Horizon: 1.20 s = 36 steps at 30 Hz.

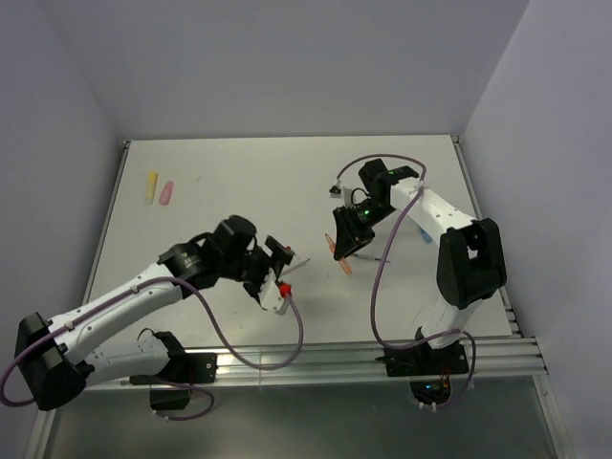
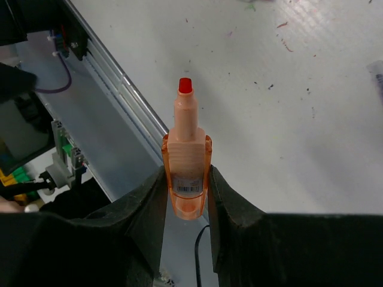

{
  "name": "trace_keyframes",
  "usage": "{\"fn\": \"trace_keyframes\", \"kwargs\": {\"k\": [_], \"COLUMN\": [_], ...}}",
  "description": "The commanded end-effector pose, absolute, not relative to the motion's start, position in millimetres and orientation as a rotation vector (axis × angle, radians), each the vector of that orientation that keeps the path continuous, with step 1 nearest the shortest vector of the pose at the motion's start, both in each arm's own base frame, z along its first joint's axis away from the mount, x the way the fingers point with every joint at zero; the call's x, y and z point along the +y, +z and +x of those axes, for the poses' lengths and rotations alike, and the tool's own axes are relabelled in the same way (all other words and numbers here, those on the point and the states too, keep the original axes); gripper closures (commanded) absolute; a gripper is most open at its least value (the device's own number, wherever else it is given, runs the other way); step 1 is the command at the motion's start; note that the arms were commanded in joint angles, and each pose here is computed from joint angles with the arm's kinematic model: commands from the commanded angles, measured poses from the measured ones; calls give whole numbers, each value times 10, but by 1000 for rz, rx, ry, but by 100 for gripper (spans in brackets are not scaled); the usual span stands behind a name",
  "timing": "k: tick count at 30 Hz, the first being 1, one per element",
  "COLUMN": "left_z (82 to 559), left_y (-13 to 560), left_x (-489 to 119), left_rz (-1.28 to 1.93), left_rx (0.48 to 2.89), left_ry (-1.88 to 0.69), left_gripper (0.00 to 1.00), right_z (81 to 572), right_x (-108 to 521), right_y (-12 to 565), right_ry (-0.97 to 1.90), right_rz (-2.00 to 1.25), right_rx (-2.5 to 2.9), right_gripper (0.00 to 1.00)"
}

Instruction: Insert the pens into the pen caps

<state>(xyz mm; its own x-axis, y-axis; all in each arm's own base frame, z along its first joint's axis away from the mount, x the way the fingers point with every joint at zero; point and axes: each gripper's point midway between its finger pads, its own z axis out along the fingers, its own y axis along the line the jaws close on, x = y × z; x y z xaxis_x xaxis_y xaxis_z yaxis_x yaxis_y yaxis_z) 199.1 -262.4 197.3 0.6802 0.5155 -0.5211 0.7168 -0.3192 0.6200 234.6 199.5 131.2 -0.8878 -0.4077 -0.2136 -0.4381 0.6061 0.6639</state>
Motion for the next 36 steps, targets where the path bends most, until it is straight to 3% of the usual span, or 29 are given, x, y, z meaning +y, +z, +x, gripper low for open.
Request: {"fn": "trace_keyframes", "kwargs": {"k": [1,7,14,36], "left_z": [1859,1503,1552,1713], "left_y": [2048,2024,1735,1397], "left_x": [-2978,-3539,-3794,-3951], "left_rz": [2087,2029,1979,1994], "left_rx": [575,357,554,643], "left_ry": [-106,-106,-21,45], "left_gripper": [19,30,40,47], "right_z": [2401,2225,2176,2107], "right_x": [2123,2297,2425,2469], "right_y": [1453,1387,1291,1171], "right_ry": [1178,1079,1032,1068], "right_rz": [-712,-827,-831,-781], "right_rx": [2762,2797,2868,2952], "right_gripper": [100,100,100,100]}}
